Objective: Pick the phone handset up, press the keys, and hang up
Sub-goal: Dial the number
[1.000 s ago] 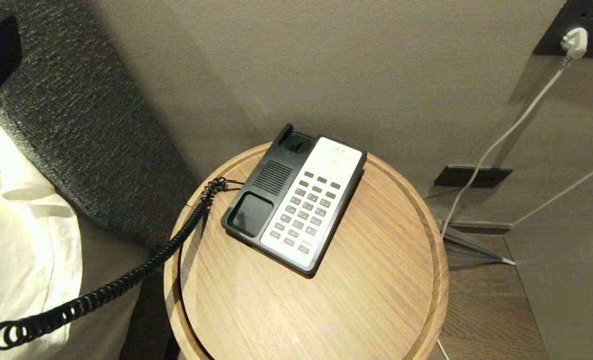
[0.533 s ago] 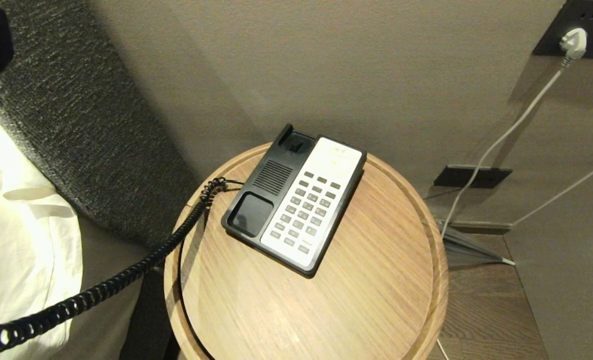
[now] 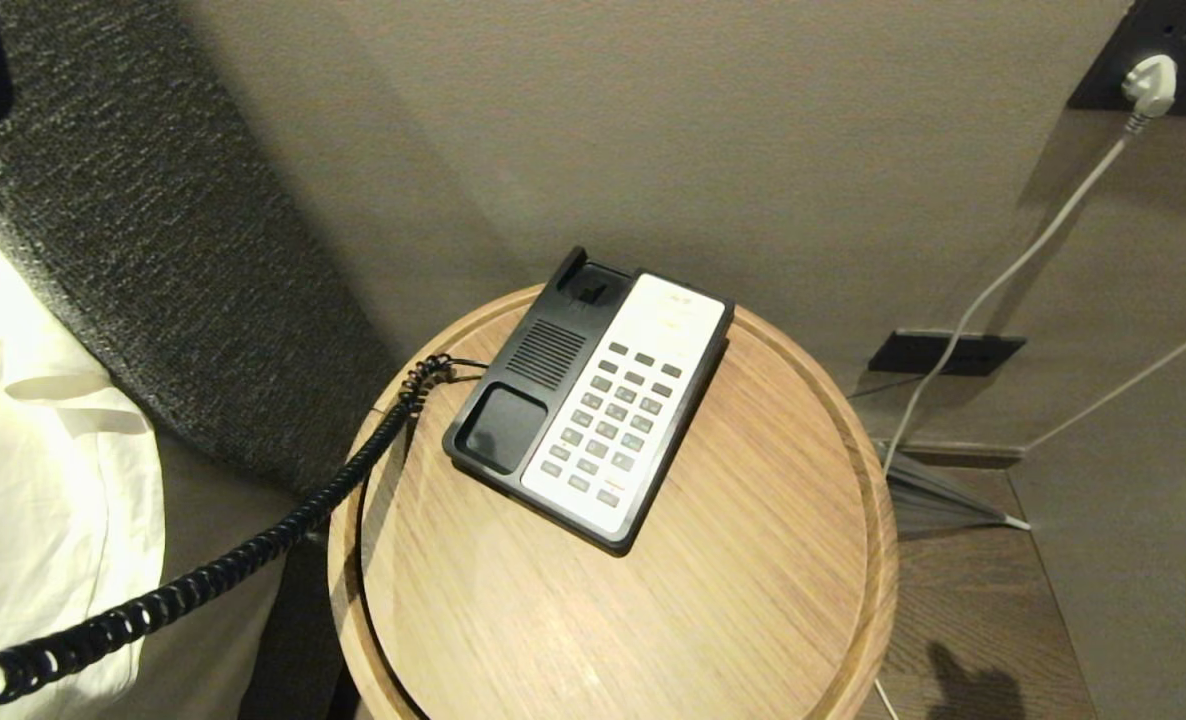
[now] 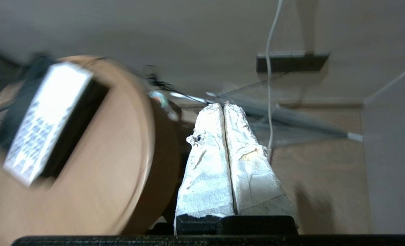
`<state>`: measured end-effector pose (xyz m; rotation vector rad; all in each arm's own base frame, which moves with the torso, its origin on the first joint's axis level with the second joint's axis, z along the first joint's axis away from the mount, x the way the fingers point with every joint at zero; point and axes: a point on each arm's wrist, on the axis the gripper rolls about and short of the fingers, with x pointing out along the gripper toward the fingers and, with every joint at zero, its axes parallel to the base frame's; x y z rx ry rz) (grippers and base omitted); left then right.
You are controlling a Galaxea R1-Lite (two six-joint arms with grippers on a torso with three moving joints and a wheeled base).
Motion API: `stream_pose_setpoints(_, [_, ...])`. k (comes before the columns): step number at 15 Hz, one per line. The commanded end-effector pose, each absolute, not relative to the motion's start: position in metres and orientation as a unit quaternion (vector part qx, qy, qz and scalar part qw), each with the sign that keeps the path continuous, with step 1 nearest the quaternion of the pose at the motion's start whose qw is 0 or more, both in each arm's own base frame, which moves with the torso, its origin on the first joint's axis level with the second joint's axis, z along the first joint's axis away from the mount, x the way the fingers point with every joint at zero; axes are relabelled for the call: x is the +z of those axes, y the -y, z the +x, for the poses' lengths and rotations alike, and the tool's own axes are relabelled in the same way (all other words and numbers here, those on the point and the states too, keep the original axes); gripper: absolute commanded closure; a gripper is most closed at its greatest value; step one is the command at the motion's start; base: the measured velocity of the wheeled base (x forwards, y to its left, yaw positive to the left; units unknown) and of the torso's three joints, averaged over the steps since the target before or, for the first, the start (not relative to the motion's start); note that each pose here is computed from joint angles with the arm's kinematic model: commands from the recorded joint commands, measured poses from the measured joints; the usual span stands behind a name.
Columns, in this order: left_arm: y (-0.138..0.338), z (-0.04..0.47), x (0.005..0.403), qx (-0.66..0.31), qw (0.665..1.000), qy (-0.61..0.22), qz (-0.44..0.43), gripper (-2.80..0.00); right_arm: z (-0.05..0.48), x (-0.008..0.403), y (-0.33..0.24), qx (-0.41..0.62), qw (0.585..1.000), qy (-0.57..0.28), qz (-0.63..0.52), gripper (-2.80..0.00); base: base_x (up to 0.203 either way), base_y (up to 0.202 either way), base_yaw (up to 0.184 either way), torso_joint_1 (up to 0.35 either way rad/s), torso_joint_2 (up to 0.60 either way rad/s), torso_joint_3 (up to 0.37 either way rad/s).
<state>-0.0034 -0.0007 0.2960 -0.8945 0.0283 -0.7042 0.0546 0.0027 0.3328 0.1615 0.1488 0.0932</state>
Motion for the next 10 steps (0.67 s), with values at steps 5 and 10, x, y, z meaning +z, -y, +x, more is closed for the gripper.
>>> stream_pose_setpoints(5, [0.000,-0.005,0.293,-0.333,0.841,-0.015,-0.426,0.00,0.203,0.311,-0.104,0.125,0.977,-0.165,0.054,0.00,0.000,0.000,0.000,0.000,0.00,0.000])
stream_pose_setpoints(10, [-0.001,-0.006,0.293,-0.334,0.840,-0.013,-0.427,0.00,0.201,0.304,-0.190,0.158,0.973,-0.164,0.047,0.00,0.000,0.000,0.000,0.000,0.00,0.000])
